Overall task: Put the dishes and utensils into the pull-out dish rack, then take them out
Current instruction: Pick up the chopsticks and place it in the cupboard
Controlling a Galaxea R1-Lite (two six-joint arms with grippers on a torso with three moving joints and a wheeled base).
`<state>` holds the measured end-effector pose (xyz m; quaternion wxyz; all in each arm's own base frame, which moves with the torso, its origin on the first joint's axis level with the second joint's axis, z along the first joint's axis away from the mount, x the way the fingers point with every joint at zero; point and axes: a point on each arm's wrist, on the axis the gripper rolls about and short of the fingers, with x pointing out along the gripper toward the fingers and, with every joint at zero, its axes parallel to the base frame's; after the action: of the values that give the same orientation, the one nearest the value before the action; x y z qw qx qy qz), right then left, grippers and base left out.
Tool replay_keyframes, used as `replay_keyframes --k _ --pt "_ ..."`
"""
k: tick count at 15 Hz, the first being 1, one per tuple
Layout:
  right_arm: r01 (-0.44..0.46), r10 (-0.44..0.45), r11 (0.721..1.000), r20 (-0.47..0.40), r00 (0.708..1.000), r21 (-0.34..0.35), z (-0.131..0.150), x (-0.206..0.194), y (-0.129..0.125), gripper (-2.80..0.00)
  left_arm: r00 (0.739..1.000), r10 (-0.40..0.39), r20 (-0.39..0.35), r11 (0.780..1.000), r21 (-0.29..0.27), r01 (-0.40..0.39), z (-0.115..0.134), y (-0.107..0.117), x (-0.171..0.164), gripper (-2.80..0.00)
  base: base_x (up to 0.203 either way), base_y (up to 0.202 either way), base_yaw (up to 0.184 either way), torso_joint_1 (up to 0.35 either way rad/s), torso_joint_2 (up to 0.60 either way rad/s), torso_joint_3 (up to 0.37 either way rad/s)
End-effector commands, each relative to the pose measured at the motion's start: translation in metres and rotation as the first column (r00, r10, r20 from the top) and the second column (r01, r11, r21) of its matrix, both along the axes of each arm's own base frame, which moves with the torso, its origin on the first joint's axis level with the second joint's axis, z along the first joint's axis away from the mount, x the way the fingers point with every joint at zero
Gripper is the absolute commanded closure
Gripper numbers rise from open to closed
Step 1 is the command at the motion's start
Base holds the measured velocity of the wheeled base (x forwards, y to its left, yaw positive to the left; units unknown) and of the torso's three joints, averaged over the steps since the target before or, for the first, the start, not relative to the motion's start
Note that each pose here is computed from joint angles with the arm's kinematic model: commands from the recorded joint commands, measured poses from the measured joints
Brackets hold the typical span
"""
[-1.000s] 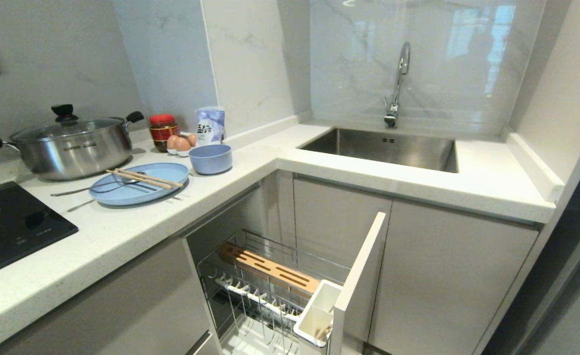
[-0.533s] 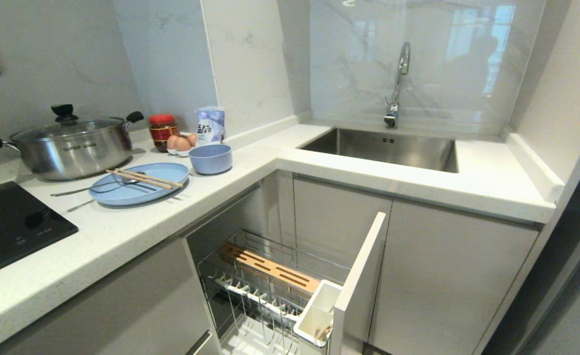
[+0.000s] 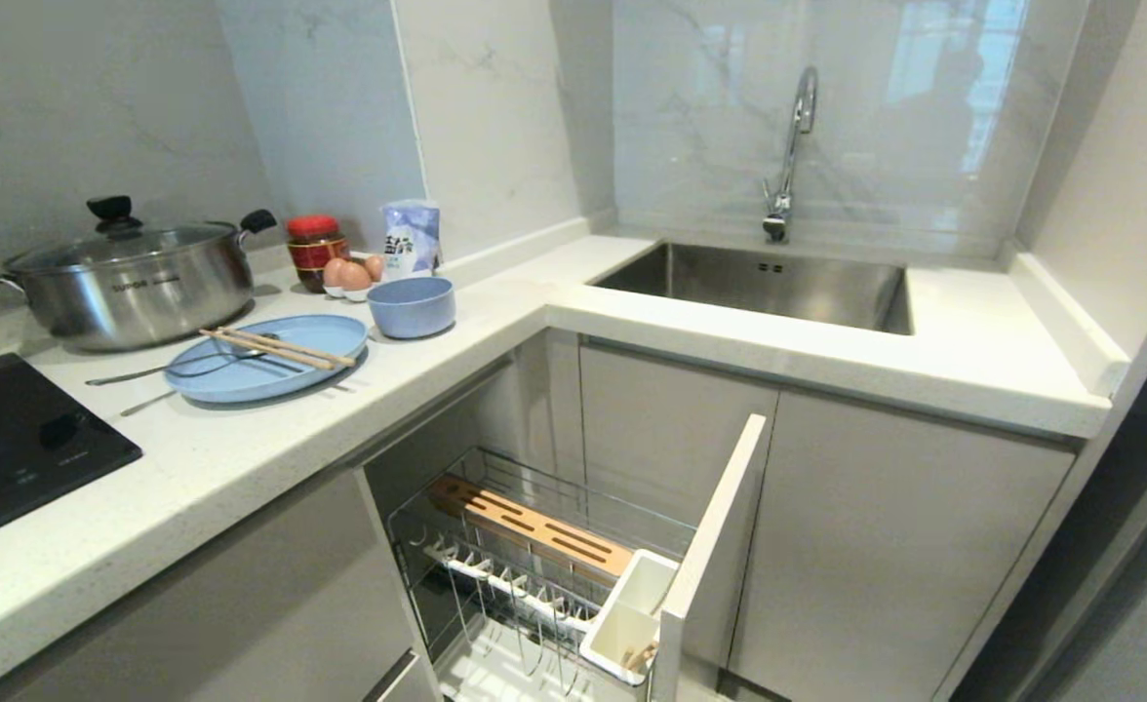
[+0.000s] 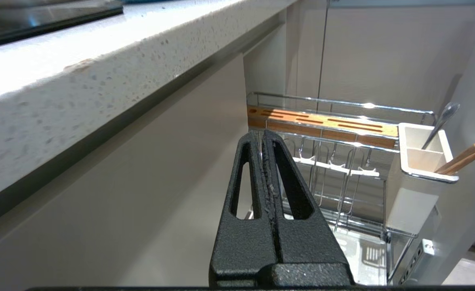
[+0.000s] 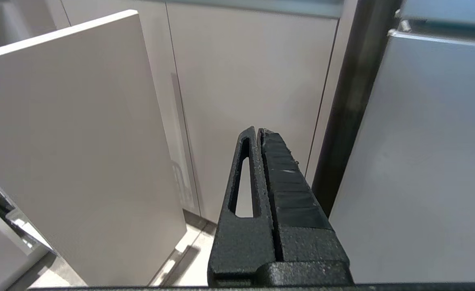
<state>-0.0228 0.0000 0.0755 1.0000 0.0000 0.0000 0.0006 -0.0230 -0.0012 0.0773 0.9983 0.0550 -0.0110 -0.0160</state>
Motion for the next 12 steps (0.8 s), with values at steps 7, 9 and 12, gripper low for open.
replay_keyframes --k 7,9,12 --pt "0.000 0.000 1.000 0.000 1.000 0.000 0.0000 0.0000 0.0000 0.00 1.000 0.004 -0.015 1.000 -0.013 -0.004 -0.0036 0.0001 0.0012 0.00 0.000 0.000 0.000 0.003 0.00 -0.197" --pt "0.000 0.000 1.000 0.000 1.000 0.000 0.0000 0.0000 0.0000 0.00 1.000 0.002 -0.015 1.000 -0.009 -0.002 -0.0037 0.0001 0.0012 0.00 0.000 0.000 0.000 0.002 0.00 -0.199" --pt "0.000 0.000 1.000 0.000 1.000 0.000 0.0000 0.0000 0.0000 0.00 1.000 0.002 -0.016 1.000 -0.009 -0.002 -0.0038 0.0001 0.0012 0.00 0.000 0.000 0.000 0.005 0.00 -0.204"
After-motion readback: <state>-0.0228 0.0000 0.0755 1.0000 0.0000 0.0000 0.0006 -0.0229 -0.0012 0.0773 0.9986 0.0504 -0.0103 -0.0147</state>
